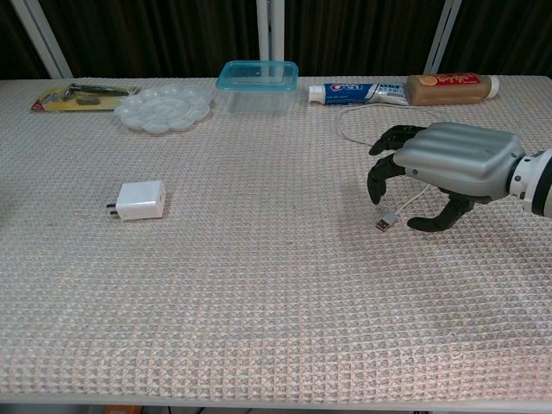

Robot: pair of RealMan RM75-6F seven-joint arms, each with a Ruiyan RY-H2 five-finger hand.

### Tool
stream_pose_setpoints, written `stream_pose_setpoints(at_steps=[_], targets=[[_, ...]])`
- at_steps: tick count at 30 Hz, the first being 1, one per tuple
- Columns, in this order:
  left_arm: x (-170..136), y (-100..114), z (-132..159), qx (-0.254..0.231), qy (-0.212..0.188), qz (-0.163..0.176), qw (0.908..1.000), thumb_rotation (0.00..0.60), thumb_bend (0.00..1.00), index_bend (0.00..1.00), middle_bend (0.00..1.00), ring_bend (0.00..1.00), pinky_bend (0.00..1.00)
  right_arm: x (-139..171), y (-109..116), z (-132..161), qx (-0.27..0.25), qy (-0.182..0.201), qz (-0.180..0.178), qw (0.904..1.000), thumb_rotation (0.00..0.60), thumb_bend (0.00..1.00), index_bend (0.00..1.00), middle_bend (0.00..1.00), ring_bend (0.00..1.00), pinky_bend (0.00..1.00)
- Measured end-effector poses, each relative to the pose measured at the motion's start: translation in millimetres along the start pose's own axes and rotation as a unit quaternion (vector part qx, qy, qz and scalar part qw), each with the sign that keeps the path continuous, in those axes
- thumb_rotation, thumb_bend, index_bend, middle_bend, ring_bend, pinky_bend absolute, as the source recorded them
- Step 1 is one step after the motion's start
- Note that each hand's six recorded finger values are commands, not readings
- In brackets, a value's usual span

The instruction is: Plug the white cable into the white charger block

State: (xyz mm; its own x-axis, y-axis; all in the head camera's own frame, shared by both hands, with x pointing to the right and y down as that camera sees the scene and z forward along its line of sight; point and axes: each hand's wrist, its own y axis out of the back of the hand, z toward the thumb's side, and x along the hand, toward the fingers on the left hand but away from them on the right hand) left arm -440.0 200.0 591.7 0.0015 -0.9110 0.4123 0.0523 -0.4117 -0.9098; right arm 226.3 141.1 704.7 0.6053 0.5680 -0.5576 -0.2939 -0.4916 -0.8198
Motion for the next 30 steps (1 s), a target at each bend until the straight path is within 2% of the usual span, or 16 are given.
stream_pose_setpoints(at_steps=[11, 30], targets=[[3, -3, -1, -0.006, -0.004, 0.001, 1.0000, 0.600, 0.09, 0.20, 0.13, 0.00, 0.00, -1, -11, 7, 0.017, -0.008, -0.021, 0.9996, 0.600, 0.22, 0.47, 0.37, 0.12, 0.05], [3, -7, -4, -0.014, -0.004, 0.000, 0.9999, 0.600, 0.09, 0.20, 0.13, 0.00, 0.00, -7, -16, 9, 0.016, -0.014, -0.019, 0.9996, 0.600, 0.32, 0.52, 0.38, 0.13, 0.05]])
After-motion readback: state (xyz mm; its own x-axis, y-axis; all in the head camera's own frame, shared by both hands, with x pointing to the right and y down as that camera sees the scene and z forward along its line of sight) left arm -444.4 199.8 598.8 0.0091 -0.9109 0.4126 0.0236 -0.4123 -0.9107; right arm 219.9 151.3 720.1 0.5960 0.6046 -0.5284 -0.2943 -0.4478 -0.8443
